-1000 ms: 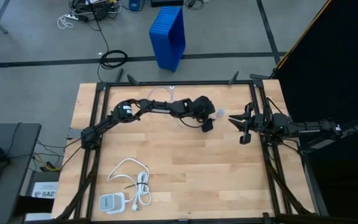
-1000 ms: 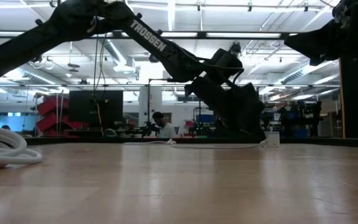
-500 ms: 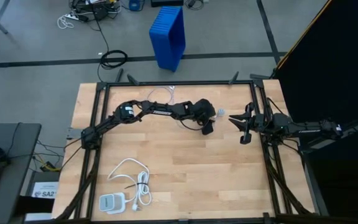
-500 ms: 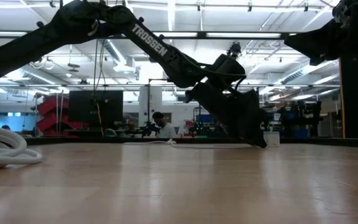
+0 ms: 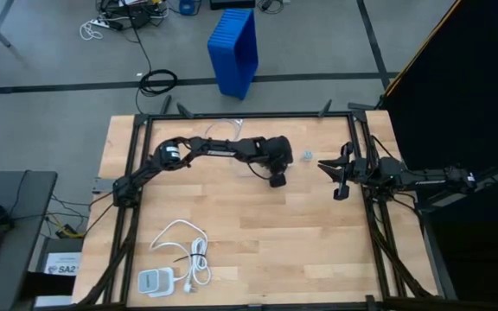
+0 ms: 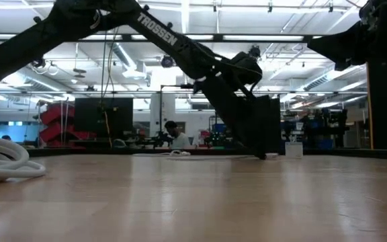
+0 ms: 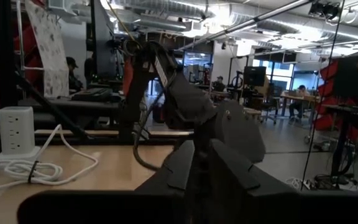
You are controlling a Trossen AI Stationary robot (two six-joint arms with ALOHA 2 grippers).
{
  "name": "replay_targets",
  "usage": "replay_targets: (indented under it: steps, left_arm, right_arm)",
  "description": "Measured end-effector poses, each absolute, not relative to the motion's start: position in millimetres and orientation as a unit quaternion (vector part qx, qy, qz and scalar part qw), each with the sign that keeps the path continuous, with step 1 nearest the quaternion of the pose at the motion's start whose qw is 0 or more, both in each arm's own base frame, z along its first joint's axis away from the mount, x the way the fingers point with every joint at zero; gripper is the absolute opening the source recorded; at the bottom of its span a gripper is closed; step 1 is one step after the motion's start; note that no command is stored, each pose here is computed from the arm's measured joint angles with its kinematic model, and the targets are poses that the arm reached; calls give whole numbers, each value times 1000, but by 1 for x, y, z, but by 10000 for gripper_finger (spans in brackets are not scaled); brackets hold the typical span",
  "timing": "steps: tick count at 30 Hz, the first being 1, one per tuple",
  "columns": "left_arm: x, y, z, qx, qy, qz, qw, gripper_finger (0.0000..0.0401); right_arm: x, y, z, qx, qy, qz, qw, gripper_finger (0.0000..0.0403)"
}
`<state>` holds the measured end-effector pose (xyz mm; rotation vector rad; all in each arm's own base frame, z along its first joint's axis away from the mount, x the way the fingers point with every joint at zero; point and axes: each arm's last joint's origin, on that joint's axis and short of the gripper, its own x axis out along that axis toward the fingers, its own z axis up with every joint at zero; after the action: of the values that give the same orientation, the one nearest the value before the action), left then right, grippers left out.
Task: Plug in charger
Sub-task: Prepare the white charger cable
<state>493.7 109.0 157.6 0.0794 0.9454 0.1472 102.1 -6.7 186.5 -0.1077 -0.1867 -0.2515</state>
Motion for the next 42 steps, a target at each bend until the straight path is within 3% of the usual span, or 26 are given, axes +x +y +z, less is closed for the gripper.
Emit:
replay_targets:
  steps: [5, 10, 22, 31, 42]
  left_arm:
    - [474, 92, 191, 84, 503, 75, 857, 1]
    - [446, 83, 190, 81, 533, 59, 840, 0]
    - [326, 69, 233, 28, 402, 109, 909, 0]
    - [259, 56, 213, 12, 359, 127, 925, 0]
    - [244, 50, 189, -13, 347, 86, 934, 0]
  right_arm:
    - [102, -7, 187, -53, -94, -125, 986, 34]
    - [102, -7, 188, -53, -95, -125, 986, 41]
    - [102, -7, 188, -53, -95, -125, 986, 46]
    - [102, -7, 188, -53, -95, -125, 986, 32]
    - [102, -7, 188, -53, -95, -125, 986, 25]
